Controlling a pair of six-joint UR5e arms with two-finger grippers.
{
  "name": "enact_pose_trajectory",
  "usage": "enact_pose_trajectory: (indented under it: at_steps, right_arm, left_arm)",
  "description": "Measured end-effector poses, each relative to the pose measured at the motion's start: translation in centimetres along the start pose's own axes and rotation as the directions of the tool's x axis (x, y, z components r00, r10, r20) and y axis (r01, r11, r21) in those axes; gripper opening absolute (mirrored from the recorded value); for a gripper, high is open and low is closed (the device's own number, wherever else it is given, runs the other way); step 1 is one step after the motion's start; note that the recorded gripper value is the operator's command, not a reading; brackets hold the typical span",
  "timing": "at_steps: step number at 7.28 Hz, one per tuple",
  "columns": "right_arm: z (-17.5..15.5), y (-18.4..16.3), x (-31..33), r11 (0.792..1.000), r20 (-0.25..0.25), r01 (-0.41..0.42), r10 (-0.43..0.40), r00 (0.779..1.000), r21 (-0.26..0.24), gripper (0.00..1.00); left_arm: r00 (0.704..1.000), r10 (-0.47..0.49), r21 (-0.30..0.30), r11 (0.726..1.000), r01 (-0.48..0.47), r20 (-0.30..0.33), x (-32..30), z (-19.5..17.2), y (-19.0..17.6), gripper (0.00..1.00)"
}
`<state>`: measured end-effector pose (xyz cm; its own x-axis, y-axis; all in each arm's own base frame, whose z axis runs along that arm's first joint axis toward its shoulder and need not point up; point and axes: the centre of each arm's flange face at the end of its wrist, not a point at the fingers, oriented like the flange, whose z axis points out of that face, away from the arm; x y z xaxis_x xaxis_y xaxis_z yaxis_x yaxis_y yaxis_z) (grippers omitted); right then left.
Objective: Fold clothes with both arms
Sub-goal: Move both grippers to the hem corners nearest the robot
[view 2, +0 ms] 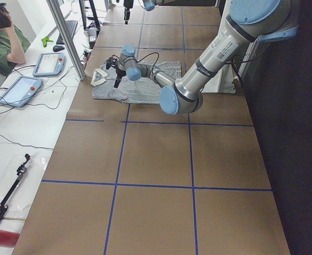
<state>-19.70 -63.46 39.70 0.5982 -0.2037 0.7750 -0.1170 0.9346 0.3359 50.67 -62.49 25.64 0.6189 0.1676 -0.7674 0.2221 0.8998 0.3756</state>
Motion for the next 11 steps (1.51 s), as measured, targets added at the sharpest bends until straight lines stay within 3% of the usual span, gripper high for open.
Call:
enact_pose_trajectory:
  at_steps: [2,4,6,7,8,9,11]
  right_arm:
    - [0.6,6.2,-7.3,0.995,0.012,-0.09,0.09,0.996,0.029,1.0]
    - [0.6,16.6,-14.4,0.979,0.026,-0.197,0.196,0.98,0.047,1.0]
    - [1.6,27.2,-20.8,0.954,0.029,-0.298,0.297,0.954,0.038,0.94]
    - [2.6,31.6,-23.6,0.936,0.021,-0.35,0.35,0.937,0.033,0.89]
    - [3.4,35.3,-25.7,0.923,0.014,-0.384,0.384,0.923,0.04,0.89]
    - [3.8,37.8,-26.9,0.914,0.011,-0.402,0.402,0.916,0.051,0.91]
    - [4.0,39.4,-27.6,0.91,0.013,-0.411,0.411,0.912,0.059,0.91]
  left_arm:
    - [0.998,0.018,-0.005,1.0,-0.018,-0.052,-1.9,-5.3,3.3,1.0]
    - [0.993,0.038,-0.014,0.999,-0.04,-0.114,-3.2,-10.7,8.6,1.0]
    - [0.989,-0.012,-0.057,0.998,0.003,-0.149,-4.8,-14.3,15.7,1.0]
    - [0.987,-0.057,-0.087,0.995,0.045,-0.148,-5.0,-15.5,20.1,0.89]
    - [0.985,-0.109,-0.121,0.988,0.093,-0.135,-5.0,-16.1,24.2,0.59]
    - [0.978,-0.176,-0.152,0.975,0.159,-0.107,-4.7,-15.8,27.8,0.52]
    - [0.964,-0.263,-0.189,0.949,0.251,-0.04,-4.1,-14.0,33.0,0.5]
